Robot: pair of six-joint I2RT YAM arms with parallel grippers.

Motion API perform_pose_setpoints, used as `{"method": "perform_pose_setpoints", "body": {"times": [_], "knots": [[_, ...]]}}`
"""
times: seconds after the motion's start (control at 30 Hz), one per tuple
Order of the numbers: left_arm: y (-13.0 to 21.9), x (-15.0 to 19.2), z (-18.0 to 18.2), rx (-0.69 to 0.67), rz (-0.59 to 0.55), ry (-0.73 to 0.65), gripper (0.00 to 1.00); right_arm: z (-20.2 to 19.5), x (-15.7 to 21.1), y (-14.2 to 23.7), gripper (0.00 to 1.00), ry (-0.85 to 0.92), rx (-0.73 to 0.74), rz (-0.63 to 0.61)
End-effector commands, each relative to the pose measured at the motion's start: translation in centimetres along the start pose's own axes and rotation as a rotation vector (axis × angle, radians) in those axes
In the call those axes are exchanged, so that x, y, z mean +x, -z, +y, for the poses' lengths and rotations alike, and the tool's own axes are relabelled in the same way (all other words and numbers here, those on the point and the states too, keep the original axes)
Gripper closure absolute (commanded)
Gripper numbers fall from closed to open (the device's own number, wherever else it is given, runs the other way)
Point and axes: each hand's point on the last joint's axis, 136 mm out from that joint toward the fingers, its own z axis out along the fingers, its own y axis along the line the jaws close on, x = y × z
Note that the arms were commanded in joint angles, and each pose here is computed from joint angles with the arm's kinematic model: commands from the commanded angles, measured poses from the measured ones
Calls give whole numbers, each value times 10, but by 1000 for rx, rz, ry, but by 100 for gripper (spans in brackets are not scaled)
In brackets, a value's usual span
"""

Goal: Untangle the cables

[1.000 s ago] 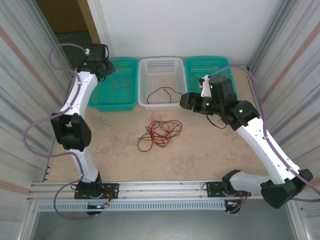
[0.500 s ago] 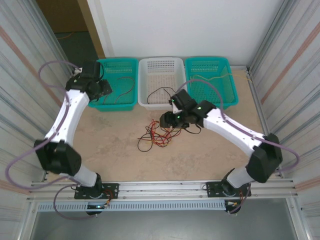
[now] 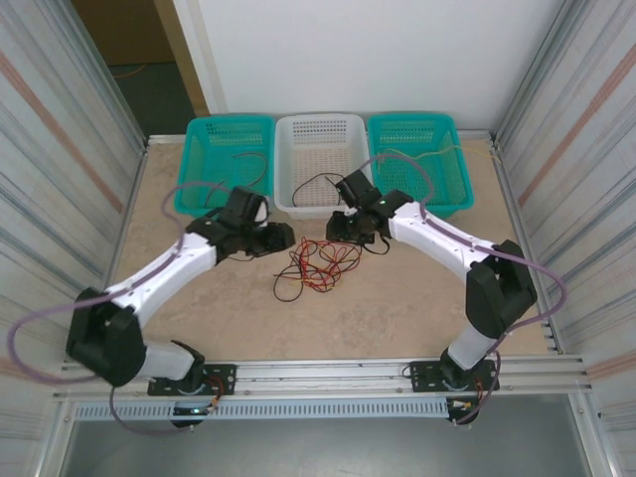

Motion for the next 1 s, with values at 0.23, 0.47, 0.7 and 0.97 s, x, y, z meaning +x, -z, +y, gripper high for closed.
{"method": "perform_pose_setpoints", "body": {"times": [0.23,0.47,0.7,0.97], "knots": [[-42,4,14,-46,49,335,51,-19,24,30,61,-37,4,-9],[-61,12,38,-12,28,595,53,-13,20,40,61,-20,-16,-21],[-78,7,29,26,36,634,55,-8,19,49,61,-6,-42,-34],[-63,9,26,-14,43,603,88,-4,20,57,62,5,-66,-54]]}}
